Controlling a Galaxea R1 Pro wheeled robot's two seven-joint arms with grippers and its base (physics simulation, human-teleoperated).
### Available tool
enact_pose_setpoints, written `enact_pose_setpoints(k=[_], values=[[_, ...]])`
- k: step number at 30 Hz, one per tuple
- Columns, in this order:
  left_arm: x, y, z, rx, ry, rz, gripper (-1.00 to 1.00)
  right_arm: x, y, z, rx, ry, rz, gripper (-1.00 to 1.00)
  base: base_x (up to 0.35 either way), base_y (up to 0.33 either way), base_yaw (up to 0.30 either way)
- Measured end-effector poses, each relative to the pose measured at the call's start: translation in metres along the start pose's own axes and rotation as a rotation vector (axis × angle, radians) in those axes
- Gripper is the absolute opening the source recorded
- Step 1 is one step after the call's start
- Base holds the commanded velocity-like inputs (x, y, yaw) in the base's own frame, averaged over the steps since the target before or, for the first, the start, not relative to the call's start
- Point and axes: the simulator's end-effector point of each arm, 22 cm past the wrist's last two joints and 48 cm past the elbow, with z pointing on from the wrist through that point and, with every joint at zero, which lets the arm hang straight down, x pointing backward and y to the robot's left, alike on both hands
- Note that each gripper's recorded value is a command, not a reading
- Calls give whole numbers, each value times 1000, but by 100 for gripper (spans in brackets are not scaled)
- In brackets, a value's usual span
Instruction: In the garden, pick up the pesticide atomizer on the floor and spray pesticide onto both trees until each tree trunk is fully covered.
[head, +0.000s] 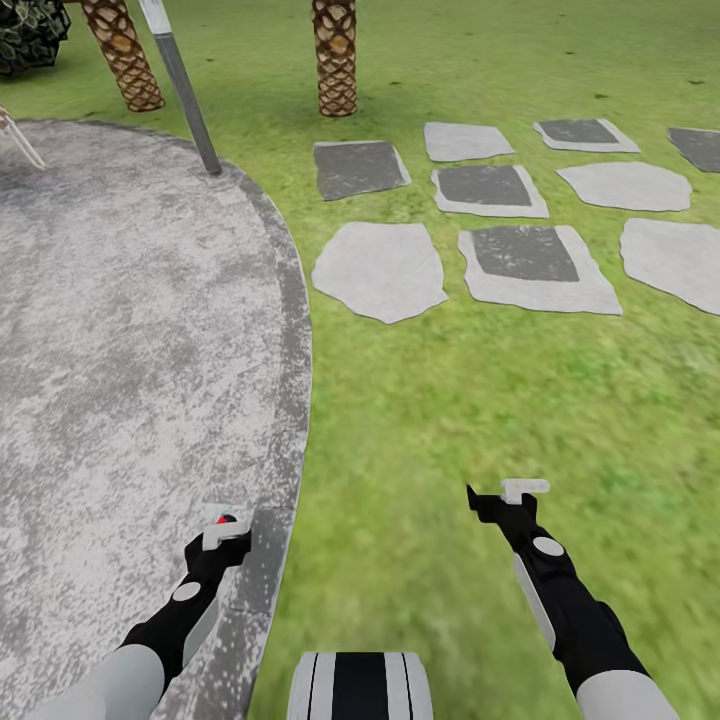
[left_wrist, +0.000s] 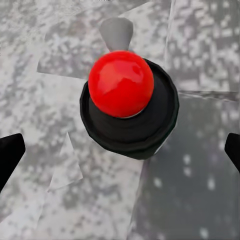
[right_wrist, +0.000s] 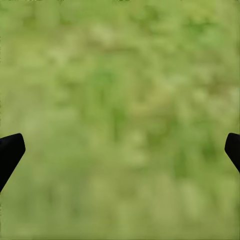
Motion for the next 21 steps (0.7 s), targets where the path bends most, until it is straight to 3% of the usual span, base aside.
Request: enact_pose_setpoints(k=[21], values=[[-3,0,0,-1,-6,-3,100,0,0,0,0,1,0,100,41,0,0]])
